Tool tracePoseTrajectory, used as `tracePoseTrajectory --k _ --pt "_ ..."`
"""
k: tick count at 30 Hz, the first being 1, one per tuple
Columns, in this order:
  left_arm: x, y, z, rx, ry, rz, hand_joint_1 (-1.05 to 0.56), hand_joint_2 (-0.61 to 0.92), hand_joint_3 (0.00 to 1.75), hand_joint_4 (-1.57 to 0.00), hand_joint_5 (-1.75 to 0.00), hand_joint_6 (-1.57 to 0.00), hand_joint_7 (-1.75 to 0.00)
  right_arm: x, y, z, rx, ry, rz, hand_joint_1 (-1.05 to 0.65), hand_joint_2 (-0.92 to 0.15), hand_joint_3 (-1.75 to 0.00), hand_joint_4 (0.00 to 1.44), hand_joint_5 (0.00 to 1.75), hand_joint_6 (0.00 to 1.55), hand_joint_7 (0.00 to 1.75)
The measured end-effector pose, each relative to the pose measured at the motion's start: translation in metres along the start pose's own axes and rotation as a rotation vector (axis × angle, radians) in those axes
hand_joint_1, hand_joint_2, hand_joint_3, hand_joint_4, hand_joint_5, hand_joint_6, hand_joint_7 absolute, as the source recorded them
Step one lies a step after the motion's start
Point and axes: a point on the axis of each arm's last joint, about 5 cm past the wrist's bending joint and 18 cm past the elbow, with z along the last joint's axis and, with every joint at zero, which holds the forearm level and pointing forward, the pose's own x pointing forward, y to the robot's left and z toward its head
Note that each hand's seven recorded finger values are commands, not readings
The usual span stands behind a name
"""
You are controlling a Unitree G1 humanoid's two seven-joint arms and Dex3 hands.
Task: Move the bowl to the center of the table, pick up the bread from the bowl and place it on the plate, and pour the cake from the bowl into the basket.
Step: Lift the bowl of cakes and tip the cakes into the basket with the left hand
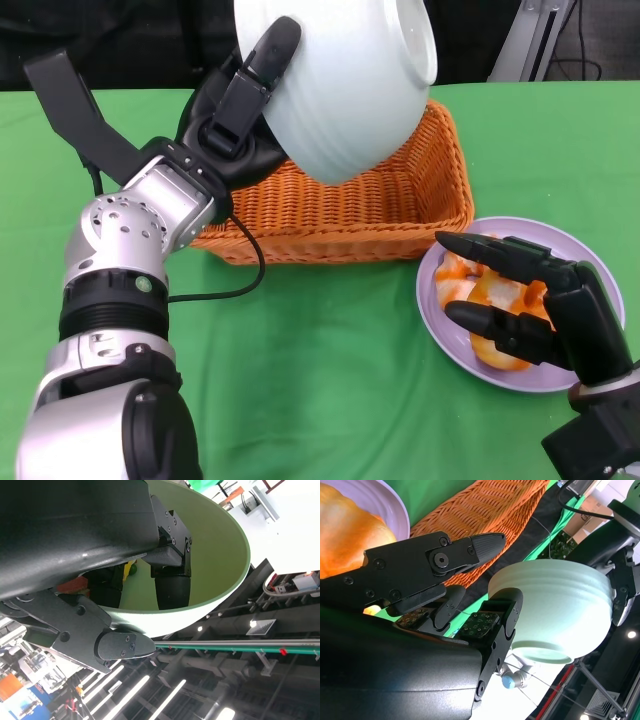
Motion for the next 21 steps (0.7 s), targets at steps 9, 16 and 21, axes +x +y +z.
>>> tracePoseTrajectory --k 9,16,21 --pt "0.0 -0.0005 0.0 -0.028 -0.001 -0.001 -0.1 0.72 0.87 -0.63 -1.75 -0.53 -1.75 0.001 -0.003 -0.0001 0.002 0.0 -0.002 -0.53 -0.92 -0.1 0.98 0.09 0.76 0.01" --pt "0.0019 -0.0035 0.0018 -0.051 -0.003 -0.015 -0.1 0.66 0.94 -0.63 -1.75 -0.55 -1.75 -0.0001 -0.0039 0.0002 0.014 -0.002 0.009 -0.53 -0.92 -0.09 0.98 0.09 0.77 0.01" --pt "0.0017 -0.0023 0.0006 -0.073 0.009 0.013 -0.1 0.63 0.97 -0.63 -1.75 -0.56 -1.75 -0.0008 -0.004 0.0001 0.014 0.001 0.015 -0.55 -0.92 -0.1 0.98 0.09 0.77 0.01"
